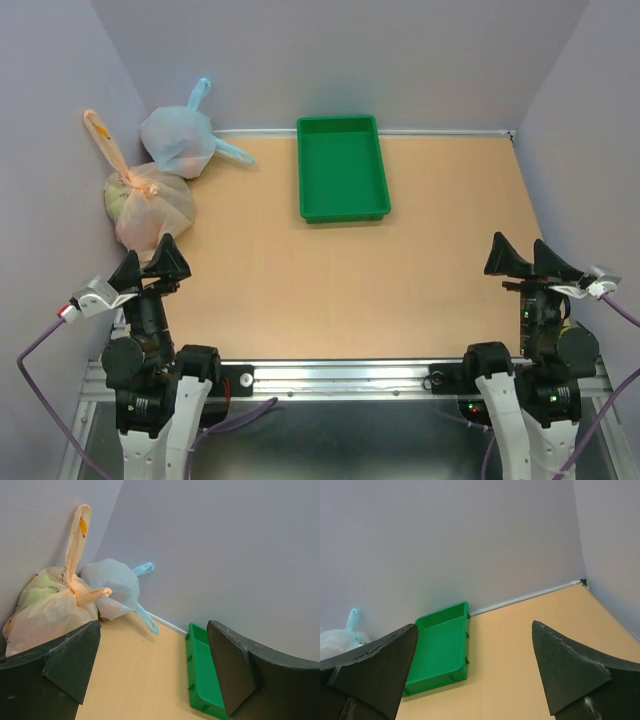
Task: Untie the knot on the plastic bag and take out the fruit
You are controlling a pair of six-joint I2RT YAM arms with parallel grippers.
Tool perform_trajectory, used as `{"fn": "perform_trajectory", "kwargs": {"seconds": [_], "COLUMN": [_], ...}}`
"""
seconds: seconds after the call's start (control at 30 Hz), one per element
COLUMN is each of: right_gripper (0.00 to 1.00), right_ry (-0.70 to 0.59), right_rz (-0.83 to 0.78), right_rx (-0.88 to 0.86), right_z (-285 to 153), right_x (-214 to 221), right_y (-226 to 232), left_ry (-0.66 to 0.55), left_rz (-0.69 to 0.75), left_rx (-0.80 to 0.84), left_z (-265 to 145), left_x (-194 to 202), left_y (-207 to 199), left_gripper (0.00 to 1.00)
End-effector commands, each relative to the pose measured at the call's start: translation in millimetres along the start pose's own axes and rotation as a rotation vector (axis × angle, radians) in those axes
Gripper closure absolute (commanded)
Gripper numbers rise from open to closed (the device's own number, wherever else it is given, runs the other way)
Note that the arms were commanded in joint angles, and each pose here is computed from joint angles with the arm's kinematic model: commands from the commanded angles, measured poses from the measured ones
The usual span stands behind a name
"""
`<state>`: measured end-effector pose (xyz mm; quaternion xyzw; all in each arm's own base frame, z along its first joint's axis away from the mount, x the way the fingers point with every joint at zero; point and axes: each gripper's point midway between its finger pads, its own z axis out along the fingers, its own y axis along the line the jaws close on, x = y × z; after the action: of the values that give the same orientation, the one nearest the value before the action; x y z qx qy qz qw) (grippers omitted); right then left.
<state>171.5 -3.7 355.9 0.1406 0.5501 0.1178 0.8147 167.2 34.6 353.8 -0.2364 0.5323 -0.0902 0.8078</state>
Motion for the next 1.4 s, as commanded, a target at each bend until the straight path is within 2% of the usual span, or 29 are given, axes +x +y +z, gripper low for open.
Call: {"fn": "perform_trajectory", "kwargs": {"seconds": [0.0, 0.27, 0.5, 0.6, 0.7, 0.73, 0.77, 0.8, 0.9, 0.93, 0.97, 1.0, 1.17, 1.37], "right_gripper": [0.00, 0.00, 0.00, 0.00, 0.00, 0.00, 0.00, 0.00, 0.00, 0.00, 0.00, 0.00, 0.00, 0.00], "right_ry": [-0.028, -0.023, -0.009, -0.002, 0.010, 0.014, 0.020, 0.022, 0.023, 0.023, 0.027, 0.031, 0.057, 0.077], "right_rz": [0.007, 0.004, 0.024, 0.031, 0.043, 0.050, 0.053, 0.054, 0.065, 0.068, 0.073, 0.076, 0.093, 0.109], "right_rx": [-0.095, -0.090, -0.044, -0.030, -0.035, -0.043, -0.055, -0.059, -0.064, -0.067, -0.071, -0.079, -0.115, -0.114], "right_z": [-2, 0, 3, 4, 4, 4, 4, 3, 3, 2, 2, 1, -1, -3], "right_x": [-4, 0, 10, 14, 18, 19, 20, 20, 20, 19, 20, 21, 24, 27], "right_y": [16, 14, 6, 3, 4, 6, 8, 8, 10, 10, 11, 13, 20, 21], "left_ry": [-0.209, -0.162, 0.056, 0.229, 0.285, 0.343, 0.344, 0.376, 0.381, 0.422, 0.399, 0.426, 0.364, 0.346], "left_rz": [-0.114, -0.117, -0.137, -0.083, -0.047, -0.011, 0.004, 0.055, 0.107, 0.133, 0.142, 0.170, 0.249, 0.238], "left_rx": [0.044, 0.036, -0.048, -0.107, -0.166, -0.215, -0.237, -0.314, -0.411, -0.449, -0.494, -0.539, -0.746, -0.809], "left_z": [-34, -24, 17, 46, 63, 73, 80, 90, 113, 122, 132, 139, 158, 169], "left_x": [-50, -34, 8, 46, 57, 76, 76, 92, 95, 112, 104, 115, 96, 100], "left_y": [1, 1, -8, -11, -9, -2, -1, 13, 24, 32, 39, 50, 104, 141], "left_gripper": [0.01, 0.01, 0.01, 0.01, 0.01, 0.01, 0.01, 0.01, 0.01, 0.01, 0.01, 0.01, 0.01, 0.01]}}
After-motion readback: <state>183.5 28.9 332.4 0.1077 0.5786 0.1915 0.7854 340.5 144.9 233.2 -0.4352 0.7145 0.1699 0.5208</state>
